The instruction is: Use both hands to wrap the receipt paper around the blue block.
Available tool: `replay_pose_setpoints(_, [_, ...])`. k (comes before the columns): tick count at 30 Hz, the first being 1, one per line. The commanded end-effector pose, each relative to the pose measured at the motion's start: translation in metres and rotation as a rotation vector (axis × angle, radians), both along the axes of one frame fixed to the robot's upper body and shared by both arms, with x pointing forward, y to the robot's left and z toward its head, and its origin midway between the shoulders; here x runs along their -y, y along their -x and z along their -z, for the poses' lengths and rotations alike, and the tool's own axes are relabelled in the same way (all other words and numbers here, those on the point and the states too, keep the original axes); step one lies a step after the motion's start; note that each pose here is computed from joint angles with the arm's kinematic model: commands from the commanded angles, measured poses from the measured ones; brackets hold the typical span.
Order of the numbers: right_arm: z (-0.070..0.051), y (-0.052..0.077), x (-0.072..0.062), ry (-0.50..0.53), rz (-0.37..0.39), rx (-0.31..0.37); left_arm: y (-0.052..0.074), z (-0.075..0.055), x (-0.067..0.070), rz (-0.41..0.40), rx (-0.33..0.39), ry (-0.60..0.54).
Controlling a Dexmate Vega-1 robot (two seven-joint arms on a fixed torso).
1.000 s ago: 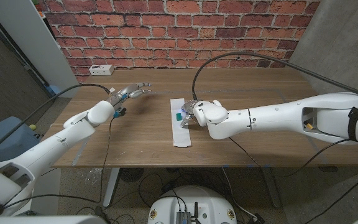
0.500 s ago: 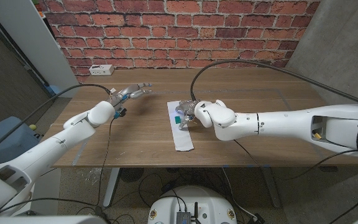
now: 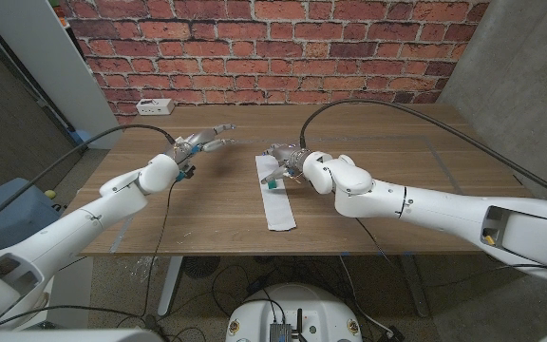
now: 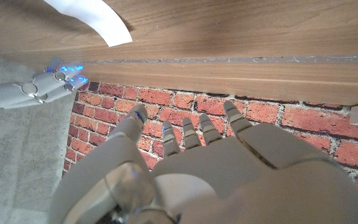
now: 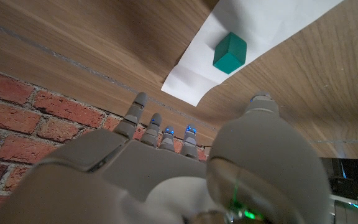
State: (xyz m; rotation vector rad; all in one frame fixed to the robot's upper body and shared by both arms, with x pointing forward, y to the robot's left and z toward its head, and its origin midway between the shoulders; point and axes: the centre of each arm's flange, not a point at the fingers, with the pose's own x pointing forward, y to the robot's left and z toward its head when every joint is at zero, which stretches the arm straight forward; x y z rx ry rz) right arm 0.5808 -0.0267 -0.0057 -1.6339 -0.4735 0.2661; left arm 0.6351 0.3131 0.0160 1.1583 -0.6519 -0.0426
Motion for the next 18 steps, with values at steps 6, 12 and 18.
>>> replay_pose_setpoints(6, [0.012, 0.004, 0.029, -0.428, -0.06, 0.054, 0.0, 0.005, 0.013, -0.02, 0.013, -0.226])
replay_pose_setpoints(12, [0.024, 0.01, 0.034, -0.567, -0.047, 0.108, -0.004, 0.006, 0.011, -0.001, 0.011, -0.291])
replay_pose_setpoints(18, [0.037, 0.02, 0.038, -0.686, -0.025, 0.156, -0.008, 0.011, 0.009, -0.011, 0.008, -0.347])
